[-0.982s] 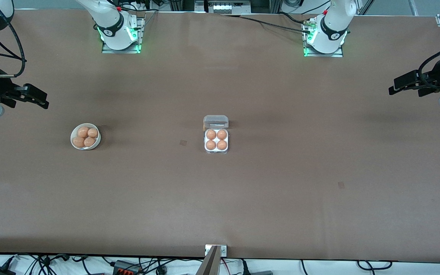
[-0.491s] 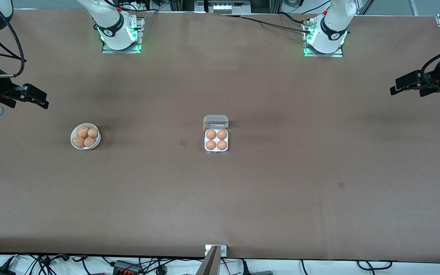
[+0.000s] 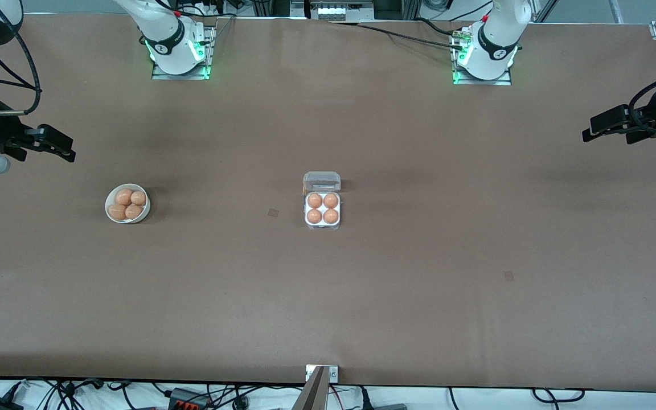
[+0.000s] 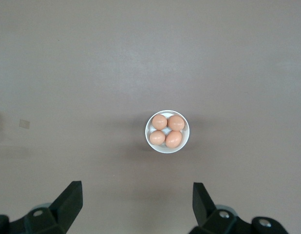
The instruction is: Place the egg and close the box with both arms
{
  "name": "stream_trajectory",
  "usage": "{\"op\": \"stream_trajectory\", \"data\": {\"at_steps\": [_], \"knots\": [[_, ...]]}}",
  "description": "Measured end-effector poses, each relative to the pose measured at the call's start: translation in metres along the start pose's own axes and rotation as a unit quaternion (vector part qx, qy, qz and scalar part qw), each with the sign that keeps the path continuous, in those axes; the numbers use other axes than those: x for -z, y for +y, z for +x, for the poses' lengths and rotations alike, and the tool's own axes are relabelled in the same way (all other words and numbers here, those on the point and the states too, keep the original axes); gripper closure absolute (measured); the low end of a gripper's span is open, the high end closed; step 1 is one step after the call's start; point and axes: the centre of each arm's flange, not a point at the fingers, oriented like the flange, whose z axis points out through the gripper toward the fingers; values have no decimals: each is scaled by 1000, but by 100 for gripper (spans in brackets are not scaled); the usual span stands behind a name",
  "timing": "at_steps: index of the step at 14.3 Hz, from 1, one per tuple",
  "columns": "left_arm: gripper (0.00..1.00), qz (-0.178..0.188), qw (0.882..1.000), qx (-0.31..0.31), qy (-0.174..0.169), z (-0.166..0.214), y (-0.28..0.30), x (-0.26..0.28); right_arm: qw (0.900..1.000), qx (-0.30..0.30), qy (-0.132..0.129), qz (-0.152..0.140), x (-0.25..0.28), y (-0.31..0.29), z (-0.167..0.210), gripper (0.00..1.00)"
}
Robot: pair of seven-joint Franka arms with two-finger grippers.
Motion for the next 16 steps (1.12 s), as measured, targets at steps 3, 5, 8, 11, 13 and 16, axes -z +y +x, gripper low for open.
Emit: {"op": "stream_trajectory", "data": {"at_steps": [3, 5, 8, 11, 13, 16], "knots": [[0, 0, 1000, 0, -1, 0, 0, 0, 1000, 0, 0, 0, 0, -1, 0, 0], [0, 0, 1000, 1, -1, 0, -1, 0, 1000, 0, 0, 0, 0, 0, 0, 0], [0, 0, 1000, 1, -1, 0, -1, 0, 1000, -2, 0, 0, 0, 2, 0, 0], [0, 0, 1000, 1, -1, 0, -1, 0, 1000, -5, 0, 0, 0, 4, 0, 0], [0, 0, 1000, 1, -2, 0, -1, 0, 1000, -6, -1, 0, 0, 6, 0, 0], [0, 0, 1000, 1, -2, 0, -1, 0, 1000, -6, -1, 0, 0, 6, 0, 0]]}}
